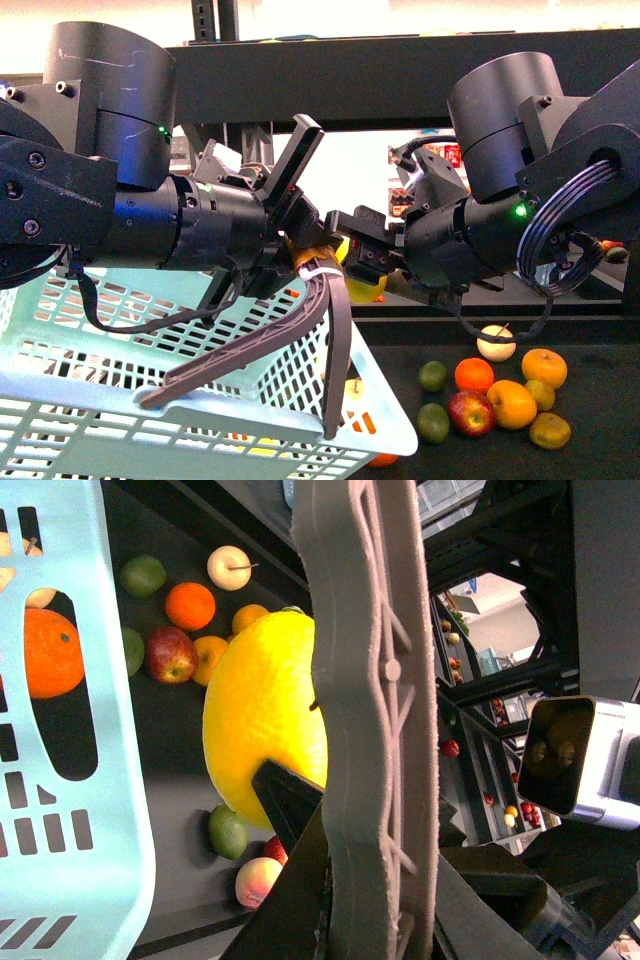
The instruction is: Pick lemon from shelf
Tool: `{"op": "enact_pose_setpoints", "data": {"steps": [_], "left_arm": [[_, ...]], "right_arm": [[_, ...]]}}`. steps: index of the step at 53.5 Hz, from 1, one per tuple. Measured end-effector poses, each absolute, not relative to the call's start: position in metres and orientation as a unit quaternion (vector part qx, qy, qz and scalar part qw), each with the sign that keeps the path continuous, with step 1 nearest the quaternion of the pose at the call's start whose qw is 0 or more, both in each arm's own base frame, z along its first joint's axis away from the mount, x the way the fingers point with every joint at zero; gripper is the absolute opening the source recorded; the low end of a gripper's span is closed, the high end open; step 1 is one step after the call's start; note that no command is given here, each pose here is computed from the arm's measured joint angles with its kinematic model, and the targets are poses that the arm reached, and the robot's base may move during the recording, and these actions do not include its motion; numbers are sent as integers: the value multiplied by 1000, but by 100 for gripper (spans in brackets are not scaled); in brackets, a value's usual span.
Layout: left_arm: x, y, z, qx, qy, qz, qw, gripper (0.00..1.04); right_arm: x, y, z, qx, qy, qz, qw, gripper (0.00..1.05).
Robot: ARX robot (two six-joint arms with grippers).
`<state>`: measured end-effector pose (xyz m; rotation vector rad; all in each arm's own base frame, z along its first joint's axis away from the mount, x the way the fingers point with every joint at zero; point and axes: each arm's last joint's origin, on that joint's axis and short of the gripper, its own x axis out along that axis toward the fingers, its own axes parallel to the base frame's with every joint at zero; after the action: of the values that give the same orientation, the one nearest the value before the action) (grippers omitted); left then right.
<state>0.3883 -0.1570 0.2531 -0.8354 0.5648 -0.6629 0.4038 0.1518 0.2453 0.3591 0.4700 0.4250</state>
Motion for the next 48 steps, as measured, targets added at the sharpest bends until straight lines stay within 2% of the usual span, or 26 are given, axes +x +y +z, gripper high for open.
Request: {"op": "enact_pose_setpoints", "data": {"steps": [13, 18, 34, 48], "left_arm": [[388, -157, 253, -390, 265, -313, 824, 11], [388, -156, 253, -390, 265, -314, 824, 11], [388, -157, 253, -388, 265, -317, 824, 11], [385, -164, 254, -389, 272, -328, 817, 11]], "right_arm": [[403, 151, 243, 161, 228, 203, 939, 88], [403, 150, 242, 157, 228, 202, 939, 98], [401, 141, 244, 151, 222, 190, 944, 97], [378, 92, 288, 111, 117, 124, 979, 97]]}}
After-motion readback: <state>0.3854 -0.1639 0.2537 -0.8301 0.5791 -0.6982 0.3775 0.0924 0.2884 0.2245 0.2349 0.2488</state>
